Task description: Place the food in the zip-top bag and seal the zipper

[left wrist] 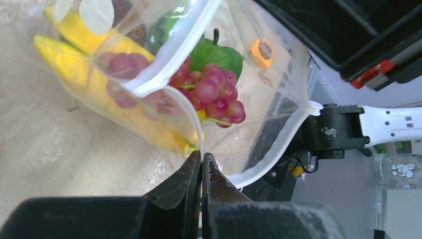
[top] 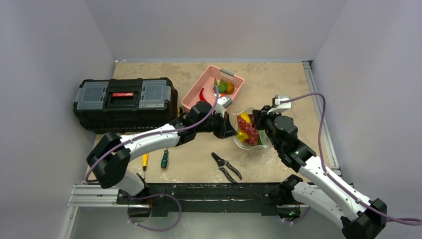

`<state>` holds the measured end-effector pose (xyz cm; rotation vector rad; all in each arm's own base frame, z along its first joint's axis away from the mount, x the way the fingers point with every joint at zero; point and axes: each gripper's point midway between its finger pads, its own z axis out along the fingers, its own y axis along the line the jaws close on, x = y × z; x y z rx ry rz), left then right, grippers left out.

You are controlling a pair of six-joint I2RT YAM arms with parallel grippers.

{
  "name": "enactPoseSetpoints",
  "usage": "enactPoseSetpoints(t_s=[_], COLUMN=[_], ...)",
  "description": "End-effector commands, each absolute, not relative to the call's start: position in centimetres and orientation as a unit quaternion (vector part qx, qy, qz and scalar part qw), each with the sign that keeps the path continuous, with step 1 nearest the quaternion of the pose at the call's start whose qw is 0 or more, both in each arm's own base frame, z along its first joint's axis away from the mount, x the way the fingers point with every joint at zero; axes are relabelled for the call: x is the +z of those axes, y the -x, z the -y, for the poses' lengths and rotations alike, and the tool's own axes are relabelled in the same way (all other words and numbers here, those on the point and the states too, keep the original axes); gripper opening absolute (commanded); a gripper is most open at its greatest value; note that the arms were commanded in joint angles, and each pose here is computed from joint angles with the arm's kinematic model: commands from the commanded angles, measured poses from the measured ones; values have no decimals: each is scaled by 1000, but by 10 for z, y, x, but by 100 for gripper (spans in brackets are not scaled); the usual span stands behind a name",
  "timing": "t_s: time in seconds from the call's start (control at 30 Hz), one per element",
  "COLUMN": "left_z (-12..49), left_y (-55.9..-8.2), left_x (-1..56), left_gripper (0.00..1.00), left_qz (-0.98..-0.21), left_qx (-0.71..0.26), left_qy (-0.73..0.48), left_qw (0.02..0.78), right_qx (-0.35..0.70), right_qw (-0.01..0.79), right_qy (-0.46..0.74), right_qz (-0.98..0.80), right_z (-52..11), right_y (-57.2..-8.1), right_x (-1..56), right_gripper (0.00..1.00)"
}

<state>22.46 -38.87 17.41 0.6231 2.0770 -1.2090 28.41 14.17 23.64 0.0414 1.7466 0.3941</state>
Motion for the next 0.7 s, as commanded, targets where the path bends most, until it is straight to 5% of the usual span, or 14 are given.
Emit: enactPoseSetpoints(t_s=[0.0, 0.3, 0.67], left_z=[413, 441, 437], left_y=[-233, -247, -254], left_x=[237, 318, 283], left_gripper=[0, 0, 0], left_qz=[-733, -676, -726], left_qx=[-510, -577, -550], left_qy=[-258, -230, -198], left_qw=[368, 397, 362], right_qx=[191, 188, 204], right_qw=[644, 645, 648], right_qy=[-26, -19, -16], right_qz=[-741, -741, -734], right_z=[-143, -144, -146], right_y=[-283, -284, -280], right_x=[254, 254, 258], right_gripper=[0, 0, 0])
